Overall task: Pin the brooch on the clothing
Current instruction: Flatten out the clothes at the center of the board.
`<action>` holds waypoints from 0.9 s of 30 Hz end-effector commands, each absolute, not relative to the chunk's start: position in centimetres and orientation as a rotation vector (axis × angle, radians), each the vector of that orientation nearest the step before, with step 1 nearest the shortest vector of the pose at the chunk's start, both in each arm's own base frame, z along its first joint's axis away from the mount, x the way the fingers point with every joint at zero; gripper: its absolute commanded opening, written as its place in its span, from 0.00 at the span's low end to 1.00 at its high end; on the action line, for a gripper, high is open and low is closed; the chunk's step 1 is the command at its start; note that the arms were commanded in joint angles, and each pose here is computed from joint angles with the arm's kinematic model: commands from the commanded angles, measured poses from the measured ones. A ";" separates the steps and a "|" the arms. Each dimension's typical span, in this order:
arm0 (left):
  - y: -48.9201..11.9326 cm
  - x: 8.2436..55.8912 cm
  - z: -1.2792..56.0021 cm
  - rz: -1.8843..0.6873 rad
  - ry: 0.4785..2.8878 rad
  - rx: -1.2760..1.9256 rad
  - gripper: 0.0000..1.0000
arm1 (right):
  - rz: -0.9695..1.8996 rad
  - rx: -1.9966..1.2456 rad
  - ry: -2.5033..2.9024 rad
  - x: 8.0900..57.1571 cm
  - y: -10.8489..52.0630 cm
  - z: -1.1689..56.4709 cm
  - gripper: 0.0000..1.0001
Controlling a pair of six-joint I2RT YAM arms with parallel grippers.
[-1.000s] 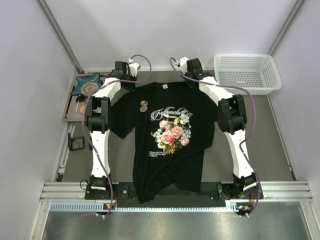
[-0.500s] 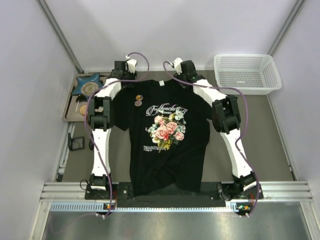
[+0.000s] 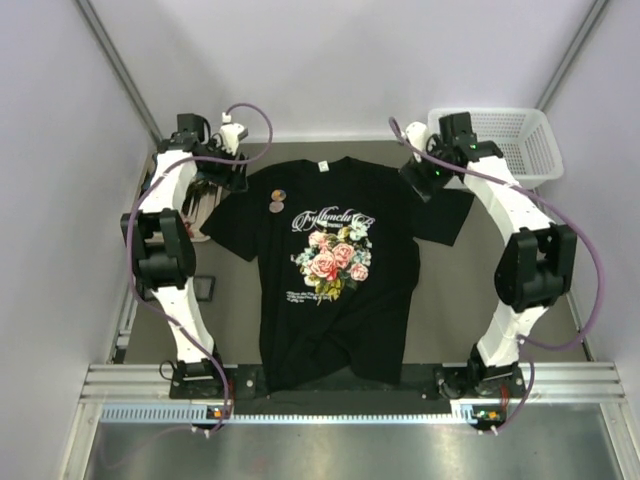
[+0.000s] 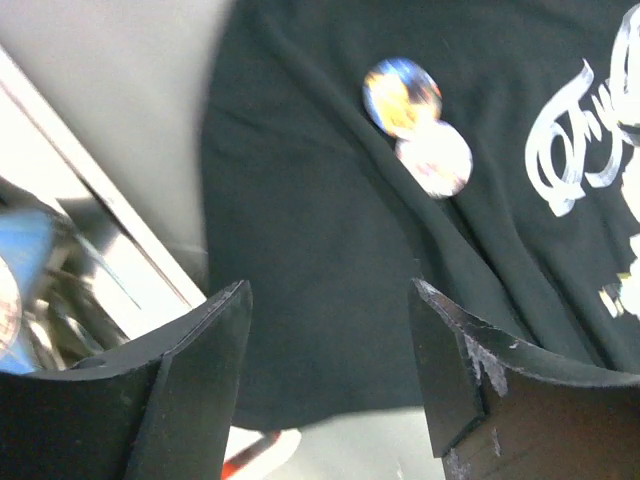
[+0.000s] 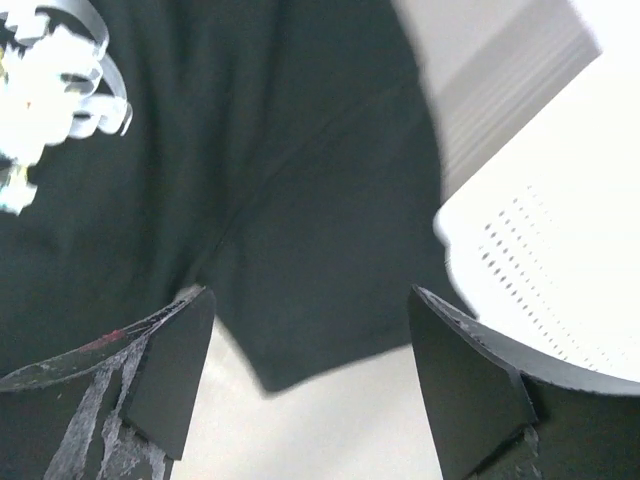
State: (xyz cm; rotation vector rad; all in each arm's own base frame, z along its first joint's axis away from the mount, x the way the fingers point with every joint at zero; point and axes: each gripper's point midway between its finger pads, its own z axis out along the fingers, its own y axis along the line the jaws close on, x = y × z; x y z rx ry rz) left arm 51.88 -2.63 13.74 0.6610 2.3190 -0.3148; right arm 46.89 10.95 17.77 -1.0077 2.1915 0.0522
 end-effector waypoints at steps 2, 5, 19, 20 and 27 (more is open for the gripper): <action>-4.4 42.1 9.9 -0.522 2.505 0.936 0.66 | 0.190 -1.331 2.331 38.7 9.9 10.8 0.71; -3.6 40.2 7.8 -0.510 2.574 0.980 0.64 | 0.141 -1.329 2.387 39.4 8.1 9.1 0.57; -0.4 34.6 1.3 -0.281 2.690 1.248 0.50 | -0.160 -1.412 2.456 42.6 2.4 1.2 0.29; 0.1 34.5 1.0 -0.255 2.706 1.246 0.40 | -0.173 -1.419 2.459 42.7 2.2 0.9 0.21; 3.1 34.5 0.3 -0.157 2.745 1.252 0.06 | -0.306 -1.401 2.507 43.2 -3.0 0.6 0.00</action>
